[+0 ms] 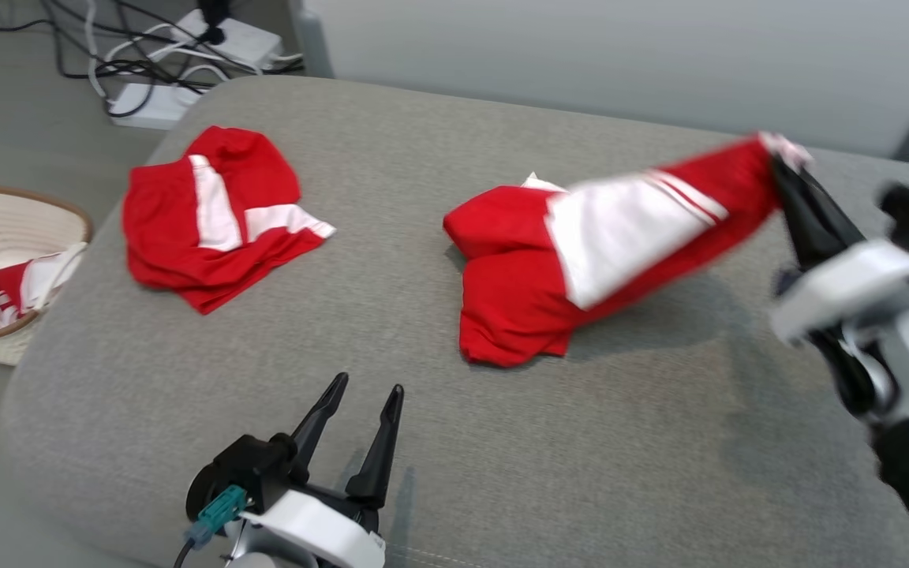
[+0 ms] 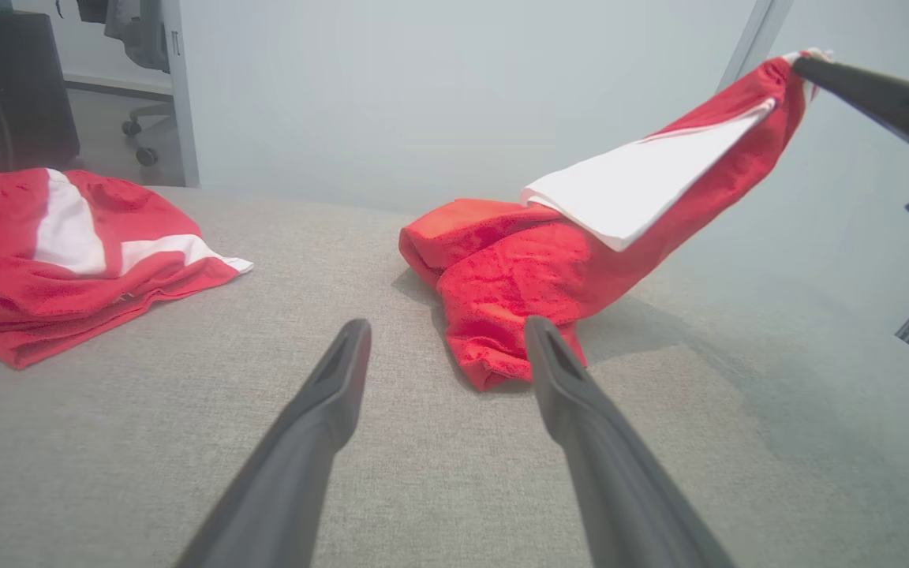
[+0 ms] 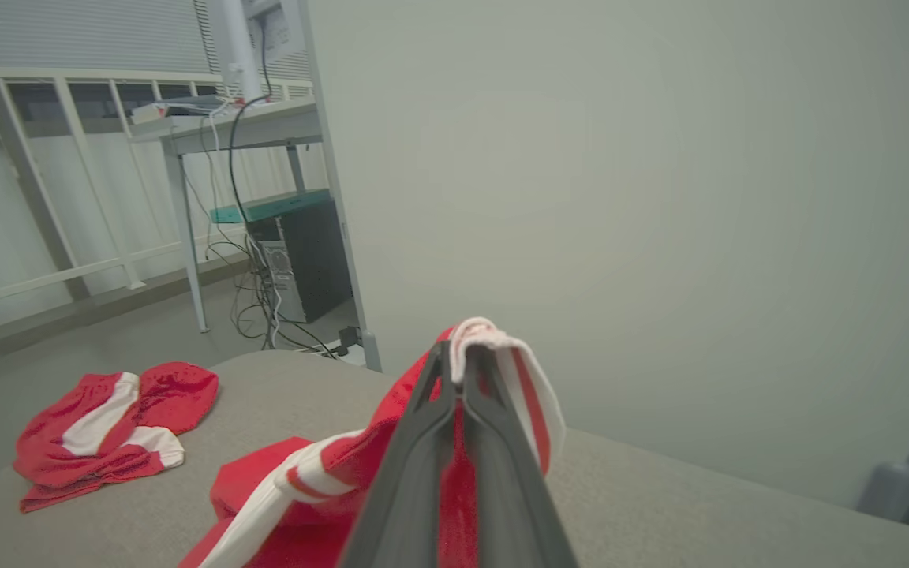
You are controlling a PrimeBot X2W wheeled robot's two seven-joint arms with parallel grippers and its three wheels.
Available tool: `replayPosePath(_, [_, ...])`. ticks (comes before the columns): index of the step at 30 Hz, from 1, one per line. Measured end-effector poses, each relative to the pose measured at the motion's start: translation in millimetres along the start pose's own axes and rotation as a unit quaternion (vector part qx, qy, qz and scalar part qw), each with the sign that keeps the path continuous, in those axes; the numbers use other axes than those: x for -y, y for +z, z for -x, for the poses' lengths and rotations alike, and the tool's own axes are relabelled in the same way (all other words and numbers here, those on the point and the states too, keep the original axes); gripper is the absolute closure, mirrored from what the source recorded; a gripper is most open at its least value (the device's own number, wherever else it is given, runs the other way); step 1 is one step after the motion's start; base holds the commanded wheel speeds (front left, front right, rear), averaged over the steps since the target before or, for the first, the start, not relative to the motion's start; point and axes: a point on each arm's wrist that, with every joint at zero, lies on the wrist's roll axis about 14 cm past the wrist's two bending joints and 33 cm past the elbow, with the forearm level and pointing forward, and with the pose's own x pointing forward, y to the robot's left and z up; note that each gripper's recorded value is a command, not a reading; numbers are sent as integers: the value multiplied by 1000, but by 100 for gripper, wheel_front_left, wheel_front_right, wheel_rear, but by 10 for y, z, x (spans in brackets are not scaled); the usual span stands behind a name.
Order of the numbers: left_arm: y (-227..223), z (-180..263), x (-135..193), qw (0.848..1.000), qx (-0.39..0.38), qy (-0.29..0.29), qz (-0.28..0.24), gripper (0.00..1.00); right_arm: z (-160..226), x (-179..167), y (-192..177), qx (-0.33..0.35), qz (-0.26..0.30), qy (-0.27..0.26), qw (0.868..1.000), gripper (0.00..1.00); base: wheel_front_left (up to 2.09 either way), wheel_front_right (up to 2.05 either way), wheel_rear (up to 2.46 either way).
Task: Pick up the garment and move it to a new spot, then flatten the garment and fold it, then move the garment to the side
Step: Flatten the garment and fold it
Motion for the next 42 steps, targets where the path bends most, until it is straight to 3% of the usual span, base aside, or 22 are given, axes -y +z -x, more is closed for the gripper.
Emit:
replayPosePath(5, [-3,-233,281,999,-2,-50,-1,0,717,793,-613,-84,-21,-119,989,100,0,0,0])
replayPosePath(17, [9,-592,703,992,-2,-124,-14,0,1472,1326,-1109,-137,-64,-248,957,100,0,0,0])
replayPosePath(18, [1,-606,728,992,-3,-128,-14,0,1508,1352,-1121,-138,-65,-256,955,68,0,0,0])
replayPosePath(19, [-9,-618,752,991,-4,-132,-15,0,1537,1360,-1136,-140,-65,-261,953,0,0,0,0])
replayPosePath(27, [-143,-651,876,988,-25,-151,-19,0,1634,1488,-931,-114,-37,-286,951,0,0,0,0])
replayPosePath(33, [-145,-852,1033,982,-27,-179,-50,0,1554,1367,-666,-73,-14,-273,959,0,0,0,0])
replayPosePath(42, [-394,-1231,1151,970,-70,-210,-98,0,1657,1291,-699,-75,-14,-274,959,0,0,0,0])
